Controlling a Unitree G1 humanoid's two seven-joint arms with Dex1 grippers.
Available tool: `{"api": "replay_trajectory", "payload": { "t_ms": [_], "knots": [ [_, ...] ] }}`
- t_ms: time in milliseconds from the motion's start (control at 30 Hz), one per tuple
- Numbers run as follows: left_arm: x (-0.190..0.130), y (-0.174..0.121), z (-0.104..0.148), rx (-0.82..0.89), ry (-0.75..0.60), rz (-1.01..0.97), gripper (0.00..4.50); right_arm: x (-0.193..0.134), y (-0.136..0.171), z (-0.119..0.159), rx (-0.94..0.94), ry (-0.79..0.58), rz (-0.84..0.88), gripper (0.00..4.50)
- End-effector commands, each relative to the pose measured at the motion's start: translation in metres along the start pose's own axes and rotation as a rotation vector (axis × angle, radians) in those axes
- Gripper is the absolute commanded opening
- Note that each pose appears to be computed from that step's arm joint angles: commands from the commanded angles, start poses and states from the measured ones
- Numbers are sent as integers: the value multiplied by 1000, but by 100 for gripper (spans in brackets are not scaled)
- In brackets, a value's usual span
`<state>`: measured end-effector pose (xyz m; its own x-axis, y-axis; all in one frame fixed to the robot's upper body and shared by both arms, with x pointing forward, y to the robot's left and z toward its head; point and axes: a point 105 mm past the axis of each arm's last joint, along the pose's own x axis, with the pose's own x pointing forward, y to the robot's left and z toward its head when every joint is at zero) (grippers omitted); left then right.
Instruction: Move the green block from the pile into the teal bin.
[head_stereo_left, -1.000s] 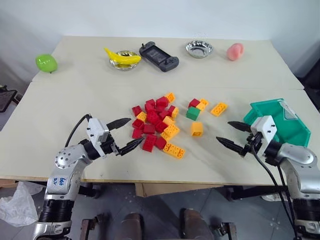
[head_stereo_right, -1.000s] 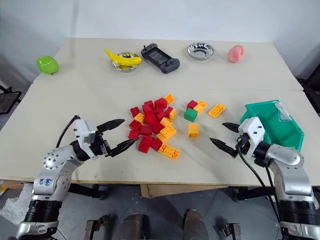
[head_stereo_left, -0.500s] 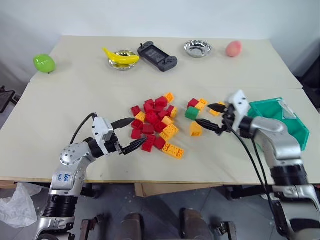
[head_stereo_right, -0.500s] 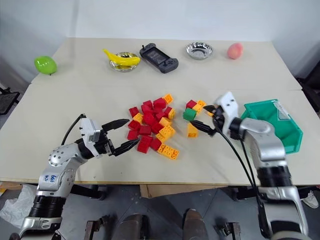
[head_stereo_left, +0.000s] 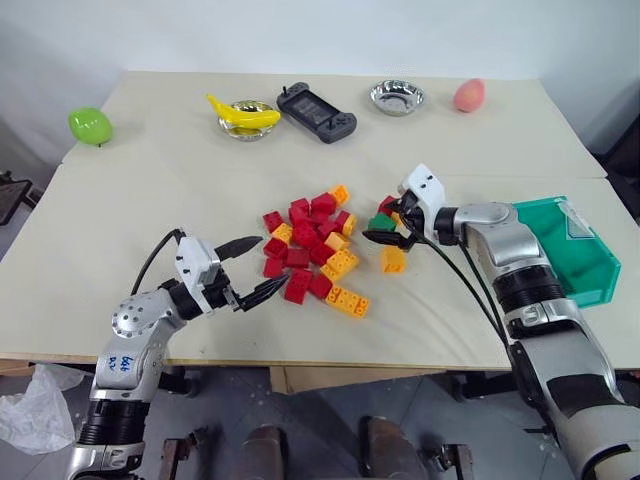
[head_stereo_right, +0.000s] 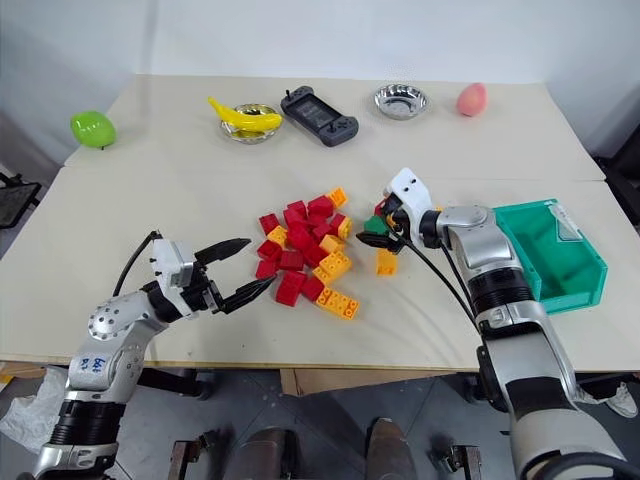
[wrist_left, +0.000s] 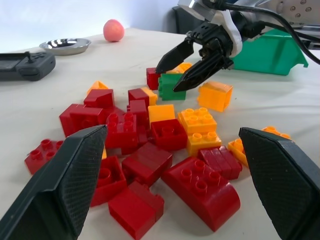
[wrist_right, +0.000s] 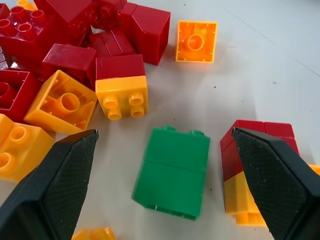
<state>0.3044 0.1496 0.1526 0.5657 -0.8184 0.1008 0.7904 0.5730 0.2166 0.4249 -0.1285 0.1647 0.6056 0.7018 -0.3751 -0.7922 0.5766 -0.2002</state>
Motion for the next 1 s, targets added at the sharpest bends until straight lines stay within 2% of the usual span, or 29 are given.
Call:
{"api": "replay_trajectory", "payload": {
  "t_ms": [33,133,233,333,533,600,633,800,1000],
  "knots": [
    [2,-1,13,44,-34,-12,450,1,-2,-19,18,79,7,448],
    [4,-3,13,47,-35,-29,450,2,1,-20,14,101,40,448],
    [4,-3,14,50,-35,-35,450,0,10,-21,-4,145,91,391],
    [4,-2,14,52,-34,-36,450,-3,15,-22,-17,169,106,294],
    [6,-1,15,53,-36,-44,450,-5,12,-20,-22,166,24,294],
    [8,-2,15,53,-39,-52,450,-5,13,-19,-16,141,14,294],
    [9,-2,16,53,-41,-56,450,-6,13,-19,-16,132,10,276],
    [13,-5,17,49,-49,-92,450,-11,11,-3,-30,4,-4,150],
    [28,-18,20,31,-74,-186,450,-58,0,25,-81,-240,-46,151]
  ]
}}
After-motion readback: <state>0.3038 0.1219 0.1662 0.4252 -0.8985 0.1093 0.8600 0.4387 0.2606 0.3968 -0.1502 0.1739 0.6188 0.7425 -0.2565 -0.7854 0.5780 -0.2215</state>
